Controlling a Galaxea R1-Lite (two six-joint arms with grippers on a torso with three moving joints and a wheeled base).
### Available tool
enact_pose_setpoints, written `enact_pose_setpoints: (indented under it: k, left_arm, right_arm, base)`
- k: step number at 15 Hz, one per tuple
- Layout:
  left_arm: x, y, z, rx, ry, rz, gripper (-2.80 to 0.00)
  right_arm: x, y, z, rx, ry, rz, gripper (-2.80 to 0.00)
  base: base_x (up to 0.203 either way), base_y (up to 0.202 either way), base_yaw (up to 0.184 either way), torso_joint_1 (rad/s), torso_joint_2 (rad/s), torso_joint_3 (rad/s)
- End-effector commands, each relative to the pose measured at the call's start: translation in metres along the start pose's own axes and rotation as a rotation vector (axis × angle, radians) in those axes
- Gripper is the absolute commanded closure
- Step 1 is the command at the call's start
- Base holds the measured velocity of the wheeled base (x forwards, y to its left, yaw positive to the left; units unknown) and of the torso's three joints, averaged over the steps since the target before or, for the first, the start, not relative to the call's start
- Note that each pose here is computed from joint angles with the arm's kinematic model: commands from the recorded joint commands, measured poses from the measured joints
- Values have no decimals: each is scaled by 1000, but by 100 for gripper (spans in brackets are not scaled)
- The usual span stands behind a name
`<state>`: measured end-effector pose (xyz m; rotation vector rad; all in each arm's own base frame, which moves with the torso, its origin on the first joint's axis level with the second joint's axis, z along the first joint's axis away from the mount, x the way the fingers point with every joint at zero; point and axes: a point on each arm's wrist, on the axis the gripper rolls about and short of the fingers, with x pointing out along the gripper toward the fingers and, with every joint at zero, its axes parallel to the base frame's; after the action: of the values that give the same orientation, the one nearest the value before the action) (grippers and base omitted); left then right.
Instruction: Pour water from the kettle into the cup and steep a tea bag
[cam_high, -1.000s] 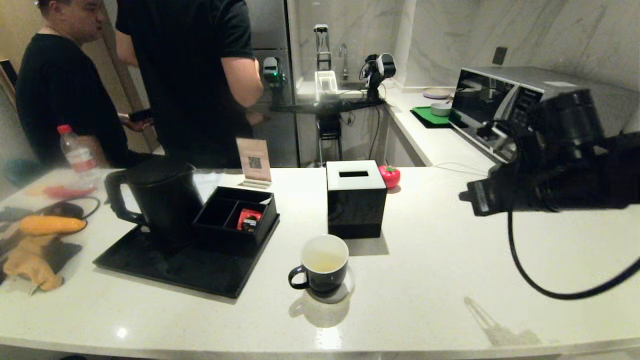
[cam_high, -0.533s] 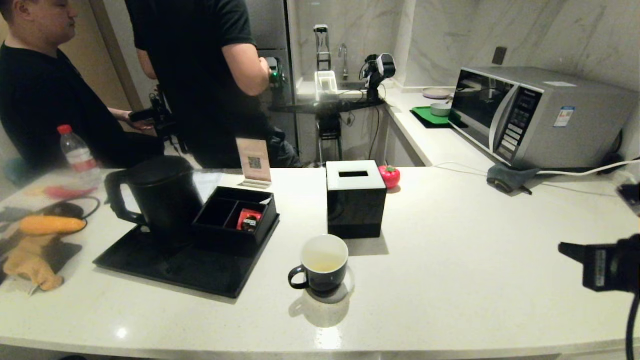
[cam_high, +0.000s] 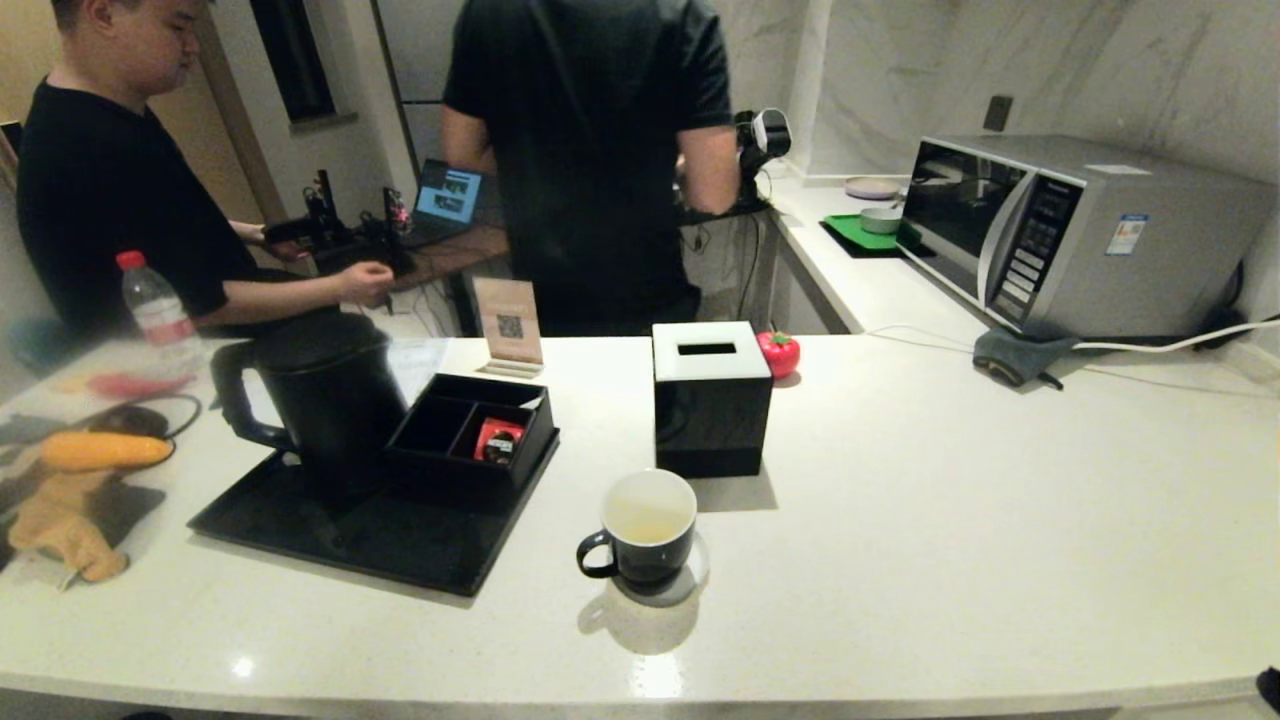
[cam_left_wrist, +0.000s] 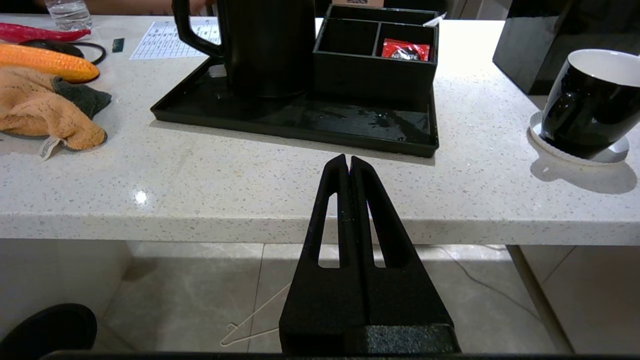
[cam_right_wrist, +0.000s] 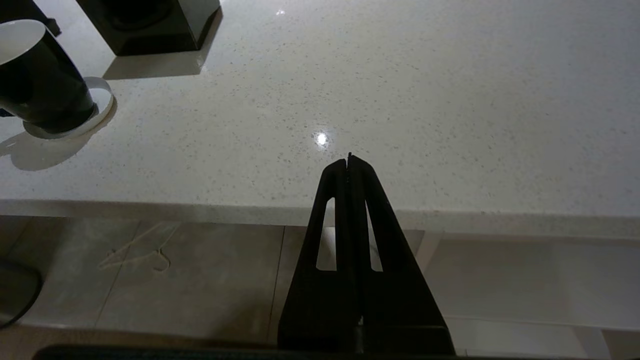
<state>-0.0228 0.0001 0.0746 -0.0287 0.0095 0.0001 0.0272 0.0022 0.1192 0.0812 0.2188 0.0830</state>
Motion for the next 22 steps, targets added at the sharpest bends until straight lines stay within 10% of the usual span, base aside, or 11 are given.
enact_pose_setpoints:
  k: [1,22]
  left_arm:
    - [0,0,0,0,0,2,0]
    - [0,0,0,0,0,2,0]
  right_arm:
    - [-23,-1,-25,-7,-133,-6,0]
    - [-40,-4,-53,-36,-228,-127,0]
  base:
    - [0,0,0,0,0,0]
    - [0,0,0,0,0,0]
